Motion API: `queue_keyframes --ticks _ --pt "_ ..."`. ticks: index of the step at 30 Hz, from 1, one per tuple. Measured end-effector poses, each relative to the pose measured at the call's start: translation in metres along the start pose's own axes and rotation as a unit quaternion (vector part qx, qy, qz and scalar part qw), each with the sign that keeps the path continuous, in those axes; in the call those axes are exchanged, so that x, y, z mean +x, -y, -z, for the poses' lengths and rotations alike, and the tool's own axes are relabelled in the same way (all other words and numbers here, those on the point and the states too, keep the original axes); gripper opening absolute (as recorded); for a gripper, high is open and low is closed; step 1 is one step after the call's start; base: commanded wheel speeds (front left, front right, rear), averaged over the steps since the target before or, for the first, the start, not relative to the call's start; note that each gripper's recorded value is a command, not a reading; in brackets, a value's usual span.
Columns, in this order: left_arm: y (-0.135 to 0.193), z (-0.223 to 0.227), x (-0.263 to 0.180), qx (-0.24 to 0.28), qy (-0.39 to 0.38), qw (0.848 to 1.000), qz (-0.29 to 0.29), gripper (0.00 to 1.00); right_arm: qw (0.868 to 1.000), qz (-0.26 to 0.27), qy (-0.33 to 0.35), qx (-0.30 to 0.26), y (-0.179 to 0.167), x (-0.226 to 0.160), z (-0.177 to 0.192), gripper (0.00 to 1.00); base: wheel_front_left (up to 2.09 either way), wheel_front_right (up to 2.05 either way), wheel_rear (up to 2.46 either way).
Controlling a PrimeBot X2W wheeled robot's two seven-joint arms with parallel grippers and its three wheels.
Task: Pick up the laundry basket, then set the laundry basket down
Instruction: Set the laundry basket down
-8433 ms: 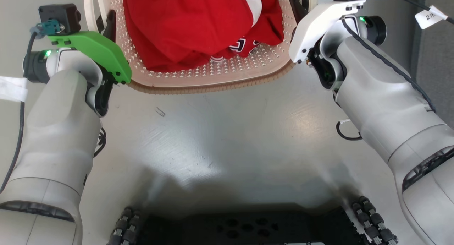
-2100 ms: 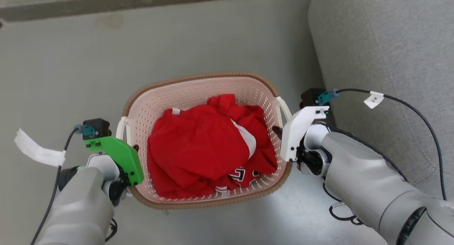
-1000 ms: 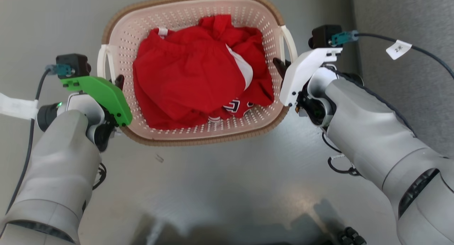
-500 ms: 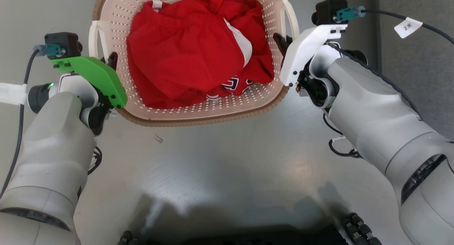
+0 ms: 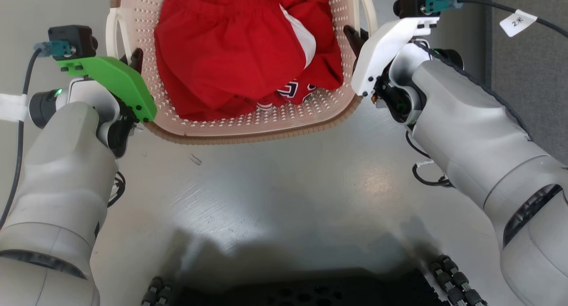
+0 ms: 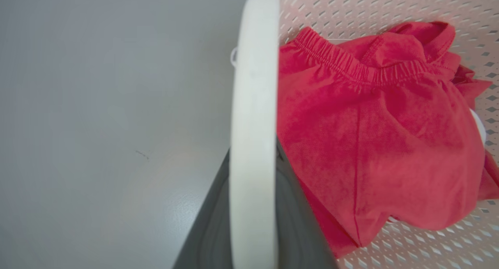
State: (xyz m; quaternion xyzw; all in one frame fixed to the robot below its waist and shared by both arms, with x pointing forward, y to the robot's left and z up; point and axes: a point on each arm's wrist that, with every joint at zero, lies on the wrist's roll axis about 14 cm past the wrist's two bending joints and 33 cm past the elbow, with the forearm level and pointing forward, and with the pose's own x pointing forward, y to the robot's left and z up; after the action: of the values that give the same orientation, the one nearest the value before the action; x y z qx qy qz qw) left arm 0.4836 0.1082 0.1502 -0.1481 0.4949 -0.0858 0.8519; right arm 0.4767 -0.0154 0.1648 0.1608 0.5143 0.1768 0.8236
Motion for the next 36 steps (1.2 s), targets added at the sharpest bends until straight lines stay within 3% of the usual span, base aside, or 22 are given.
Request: queue_keyframes --ticks 36 --pt "-0.008 0.012 0.017 0.007 -0.008 1.000 -0.005 0.00 1.000 0.008 -0.009 0.016 0.012 0.020 0.013 0.00 0.00 0.00 0.00"
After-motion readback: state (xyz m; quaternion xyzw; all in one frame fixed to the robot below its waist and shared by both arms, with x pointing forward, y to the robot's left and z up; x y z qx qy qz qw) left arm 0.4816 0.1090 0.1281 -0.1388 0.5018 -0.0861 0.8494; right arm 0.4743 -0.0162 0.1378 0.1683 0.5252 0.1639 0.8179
